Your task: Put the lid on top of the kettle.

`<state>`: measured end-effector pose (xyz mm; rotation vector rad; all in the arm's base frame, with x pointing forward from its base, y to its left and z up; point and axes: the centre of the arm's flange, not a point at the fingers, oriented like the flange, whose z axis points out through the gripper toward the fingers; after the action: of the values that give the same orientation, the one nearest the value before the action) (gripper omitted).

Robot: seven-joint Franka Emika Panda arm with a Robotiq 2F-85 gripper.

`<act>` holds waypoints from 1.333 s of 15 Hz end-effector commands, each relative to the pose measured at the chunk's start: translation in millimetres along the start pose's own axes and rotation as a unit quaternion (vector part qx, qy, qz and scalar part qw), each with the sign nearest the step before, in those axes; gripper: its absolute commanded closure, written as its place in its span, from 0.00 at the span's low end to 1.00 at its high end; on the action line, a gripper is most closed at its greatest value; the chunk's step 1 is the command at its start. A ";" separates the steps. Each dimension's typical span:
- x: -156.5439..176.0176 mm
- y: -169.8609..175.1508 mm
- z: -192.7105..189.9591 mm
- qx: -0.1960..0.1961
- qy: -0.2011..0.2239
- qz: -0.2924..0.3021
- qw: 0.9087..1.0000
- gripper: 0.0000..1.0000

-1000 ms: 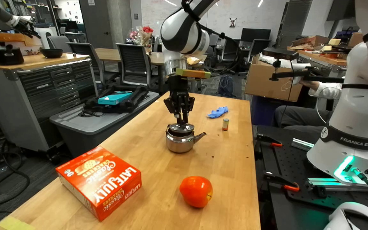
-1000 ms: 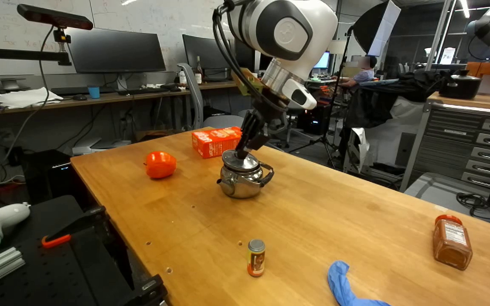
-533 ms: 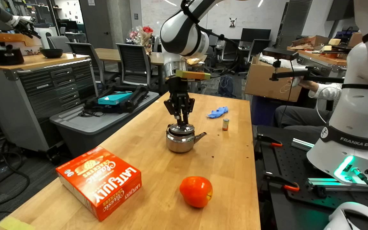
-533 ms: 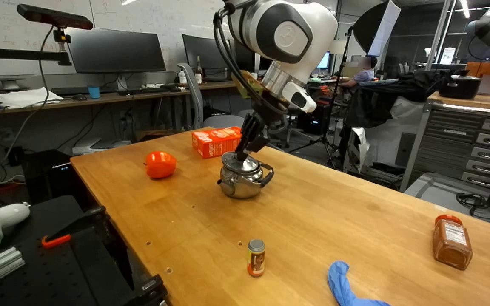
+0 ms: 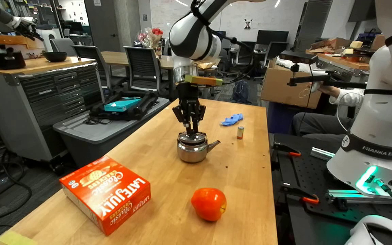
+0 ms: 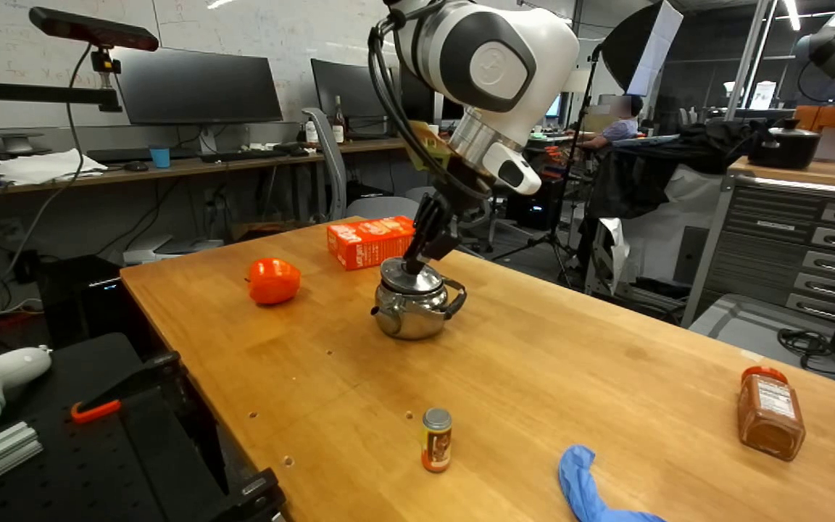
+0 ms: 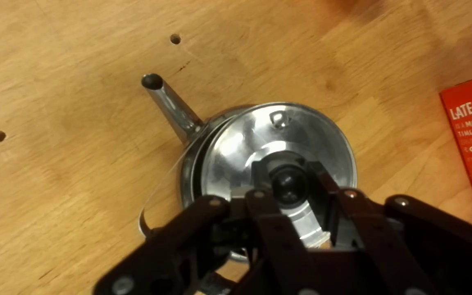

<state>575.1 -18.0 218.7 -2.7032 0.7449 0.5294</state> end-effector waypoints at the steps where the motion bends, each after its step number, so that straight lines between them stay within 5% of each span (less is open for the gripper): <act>1: 9.9 -1.5 -4.9 0.012 0.008 0.006 1.000 0.86; 13: 22.2 17.1 1.9 0.004 0.012 0.025 1.000 0.87; 20: 25.7 23.7 -9.3 -0.002 0.050 0.034 0.998 0.86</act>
<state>580.2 -42.7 214.6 -2.7038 0.8165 0.4761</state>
